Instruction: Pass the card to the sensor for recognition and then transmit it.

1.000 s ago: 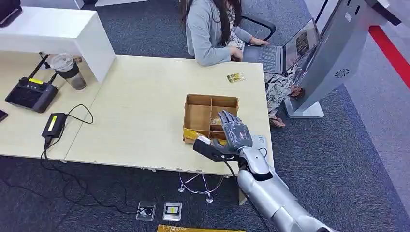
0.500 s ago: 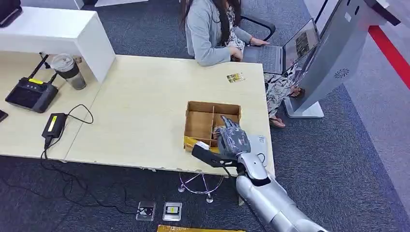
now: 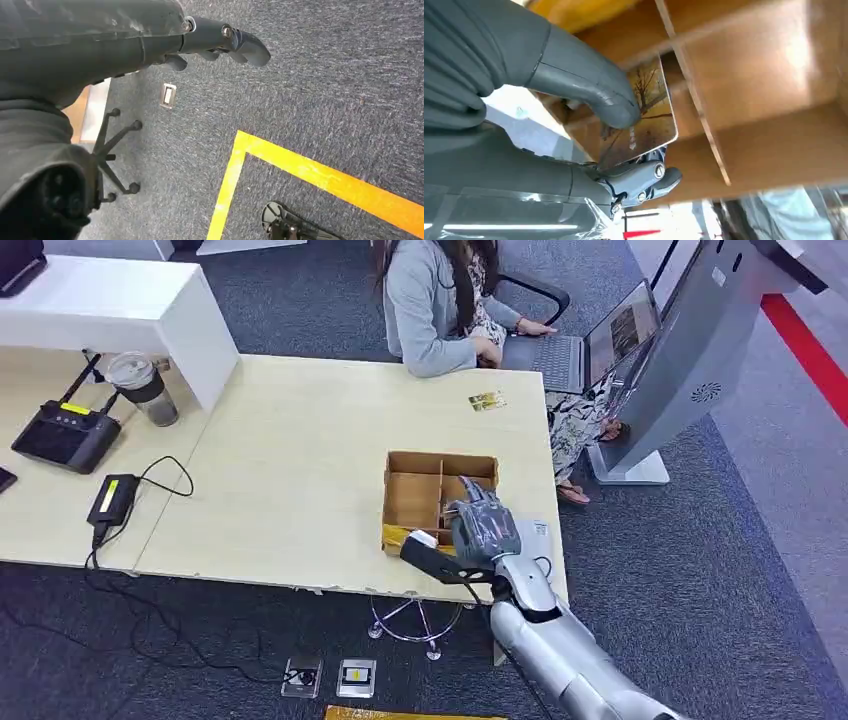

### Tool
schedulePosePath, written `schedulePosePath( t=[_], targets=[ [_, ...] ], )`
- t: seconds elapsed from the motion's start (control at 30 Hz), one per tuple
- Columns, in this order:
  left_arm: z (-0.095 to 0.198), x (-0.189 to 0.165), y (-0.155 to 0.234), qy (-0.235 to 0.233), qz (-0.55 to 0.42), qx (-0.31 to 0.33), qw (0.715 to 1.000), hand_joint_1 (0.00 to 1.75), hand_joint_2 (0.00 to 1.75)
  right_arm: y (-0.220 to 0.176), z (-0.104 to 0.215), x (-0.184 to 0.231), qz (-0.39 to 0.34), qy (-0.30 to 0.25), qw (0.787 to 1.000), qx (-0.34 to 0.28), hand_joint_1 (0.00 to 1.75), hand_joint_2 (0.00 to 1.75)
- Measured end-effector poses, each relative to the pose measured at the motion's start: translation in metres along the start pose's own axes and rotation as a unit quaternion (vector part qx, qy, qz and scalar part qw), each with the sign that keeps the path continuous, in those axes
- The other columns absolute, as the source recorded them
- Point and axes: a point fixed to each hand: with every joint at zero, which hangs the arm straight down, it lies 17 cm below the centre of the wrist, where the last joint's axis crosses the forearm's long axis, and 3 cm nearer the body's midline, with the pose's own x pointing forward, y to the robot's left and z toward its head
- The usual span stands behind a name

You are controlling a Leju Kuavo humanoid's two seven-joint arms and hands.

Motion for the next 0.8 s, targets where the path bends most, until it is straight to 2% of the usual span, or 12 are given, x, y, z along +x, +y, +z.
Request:
schedulePosePath(
  t=[0.2,0.37,0.47,0.63,0.8],
  targets=[
    [0.000,0.002,0.000,-0.008,-0.003,-0.001,1.000,0.00,0.00,-0.071,-0.023,0.008,0.018,-0.027,0.997,-0.067,1.75,1.75],
    [0.001,0.008,-0.003,-0.031,-0.014,-0.009,0.999,0.00,0.00,-0.208,-0.047,0.023,0.058,-0.066,0.980,-0.180,1.75,1.75],
    [0.001,0.011,-0.003,-0.039,-0.018,-0.013,0.999,0.00,0.00,-0.260,-0.049,0.032,0.080,-0.085,0.967,-0.228,1.75,1.75],
    [0.001,0.012,-0.004,-0.045,-0.029,-0.019,0.998,0.00,0.00,-0.303,-0.056,0.044,0.102,-0.105,0.952,-0.267,1.75,1.75],
    [0.001,0.013,-0.004,-0.046,-0.031,-0.018,0.998,0.00,0.00,-0.300,-0.071,0.049,0.104,-0.104,0.955,-0.257,1.75,1.75]
  ],
)
